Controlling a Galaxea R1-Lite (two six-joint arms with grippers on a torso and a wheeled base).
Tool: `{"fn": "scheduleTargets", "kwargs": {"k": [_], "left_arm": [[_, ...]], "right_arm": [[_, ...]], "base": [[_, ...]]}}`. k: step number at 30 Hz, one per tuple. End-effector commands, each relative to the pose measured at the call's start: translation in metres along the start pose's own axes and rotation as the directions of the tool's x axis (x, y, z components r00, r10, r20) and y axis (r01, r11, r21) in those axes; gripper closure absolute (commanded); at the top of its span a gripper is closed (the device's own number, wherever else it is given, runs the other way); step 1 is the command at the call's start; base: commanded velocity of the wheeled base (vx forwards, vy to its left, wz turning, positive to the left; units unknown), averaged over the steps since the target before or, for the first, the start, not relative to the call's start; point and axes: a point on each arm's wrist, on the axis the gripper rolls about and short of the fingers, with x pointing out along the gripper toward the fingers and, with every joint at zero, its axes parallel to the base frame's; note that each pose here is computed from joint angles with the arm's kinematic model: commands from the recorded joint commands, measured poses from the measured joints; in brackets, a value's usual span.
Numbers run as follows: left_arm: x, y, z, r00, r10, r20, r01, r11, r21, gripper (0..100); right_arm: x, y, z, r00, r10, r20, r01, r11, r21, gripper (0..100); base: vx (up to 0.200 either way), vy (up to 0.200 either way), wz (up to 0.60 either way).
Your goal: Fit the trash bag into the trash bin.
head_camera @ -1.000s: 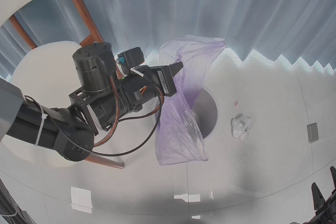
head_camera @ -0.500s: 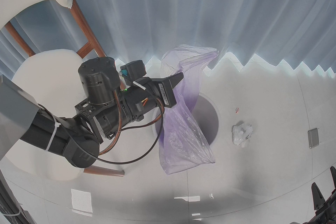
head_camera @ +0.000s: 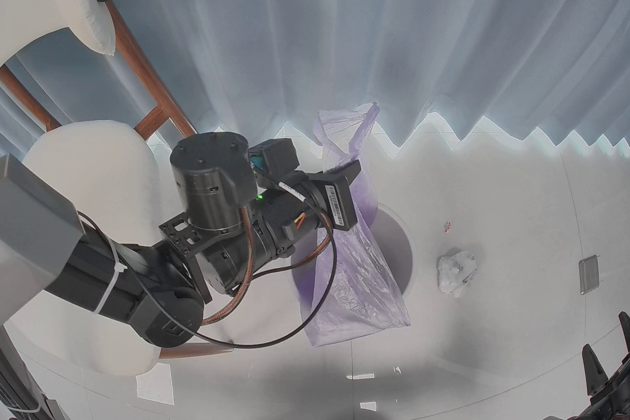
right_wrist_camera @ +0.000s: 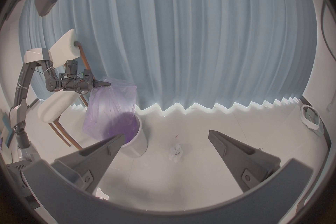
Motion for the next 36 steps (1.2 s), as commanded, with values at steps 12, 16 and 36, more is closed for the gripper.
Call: {"fn": "scheduleTargets", "kwargs": {"k": [12, 16, 36], "left_arm": [[-0.001, -0.002, -0.046, 0.952, -0.036, -0.305, 0.195, 0.837, 0.511, 100], [-0.004, -0.015, -0.072, 0.926, -0.048, -0.374, 0.264, 0.790, 0.554, 100], [-0.011, -0.019, -0.078, 0.944, 0.008, -0.331, 0.212, 0.754, 0.622, 100]], "right_arm": [[0.000, 0.000, -0.005, 1.000, 0.001, 0.003, -0.001, 1.000, -0.014, 0], [0.000, 0.001, -0.005, 0.999, 0.038, 0.001, -0.038, 0.999, -0.015, 0], [0.050, 0.010, 0.080, 0.932, 0.346, -0.108, -0.278, 0.873, 0.400, 0]], "base": [[0.000, 0.000, 0.00], [0.000, 0.000, 0.00], [0.000, 0.000, 0.00]]}}
